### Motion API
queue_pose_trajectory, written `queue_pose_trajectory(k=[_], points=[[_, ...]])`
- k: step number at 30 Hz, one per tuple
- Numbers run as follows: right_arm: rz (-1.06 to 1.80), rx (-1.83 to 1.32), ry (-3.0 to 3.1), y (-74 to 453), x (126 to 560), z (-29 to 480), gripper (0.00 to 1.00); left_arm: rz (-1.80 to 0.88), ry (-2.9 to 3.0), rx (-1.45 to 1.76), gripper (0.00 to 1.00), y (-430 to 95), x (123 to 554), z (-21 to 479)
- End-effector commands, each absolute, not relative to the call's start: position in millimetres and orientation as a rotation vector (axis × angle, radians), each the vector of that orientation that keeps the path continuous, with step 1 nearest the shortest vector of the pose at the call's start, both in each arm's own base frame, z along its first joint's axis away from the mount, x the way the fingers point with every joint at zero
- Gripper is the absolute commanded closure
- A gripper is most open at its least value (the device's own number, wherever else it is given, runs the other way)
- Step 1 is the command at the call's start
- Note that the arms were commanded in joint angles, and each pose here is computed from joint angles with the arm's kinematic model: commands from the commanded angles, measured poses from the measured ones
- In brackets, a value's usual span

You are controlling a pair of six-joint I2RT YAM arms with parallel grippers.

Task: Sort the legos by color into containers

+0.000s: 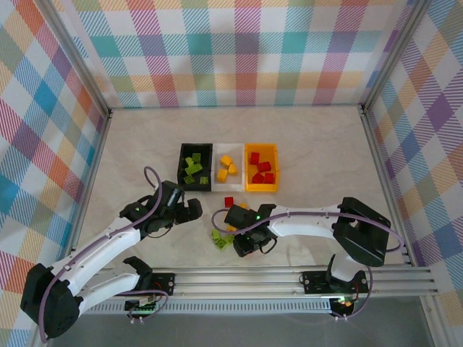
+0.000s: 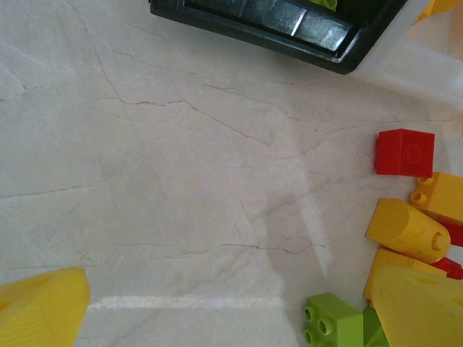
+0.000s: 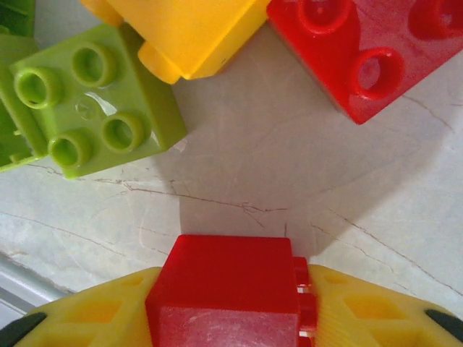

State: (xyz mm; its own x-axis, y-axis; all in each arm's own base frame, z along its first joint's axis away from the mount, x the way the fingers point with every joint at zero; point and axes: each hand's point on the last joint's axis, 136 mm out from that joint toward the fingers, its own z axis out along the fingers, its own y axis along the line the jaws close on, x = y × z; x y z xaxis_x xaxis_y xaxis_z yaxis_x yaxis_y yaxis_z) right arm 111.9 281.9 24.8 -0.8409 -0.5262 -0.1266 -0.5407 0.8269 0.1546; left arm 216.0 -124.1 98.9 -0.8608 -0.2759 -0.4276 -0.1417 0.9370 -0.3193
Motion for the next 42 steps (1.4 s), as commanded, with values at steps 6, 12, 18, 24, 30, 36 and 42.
queue_pose_trajectory(k=[6, 12, 18, 24, 30, 36, 42], points=[[0.359, -0.715, 2.809, 277, 141, 73, 0.65, -0.363, 2.620, -0.312, 0.00, -120, 213, 96], [0.482, -0.454, 2.666, 254, 228, 136, 0.65, -0.398, 2.612, -0.302, 0.00, -125, 215, 101], [0.454, -0.150, 2.630, 228, 322, 144, 0.64, -0.425, 2.624, -0.299, 0.00, -129, 214, 100], [0.443, -0.034, 2.670, 230, 382, 121, 0.60, -0.452, 2.653, -0.266, 0.00, -134, 210, 98], [0.526, -0.062, 2.591, 246, 399, 148, 0.26, -0.517, 2.680, -0.184, 0.00, -148, 205, 98], [0.599, -0.096, 2.533, 245, 367, 169, 0.23, -0.544, 2.741, 0.002, 0.07, -186, 195, 85], [0.614, -0.077, 2.565, 229, 328, 153, 0.22, -0.548, 2.784, 0.205, 0.18, -231, 184, 67]])
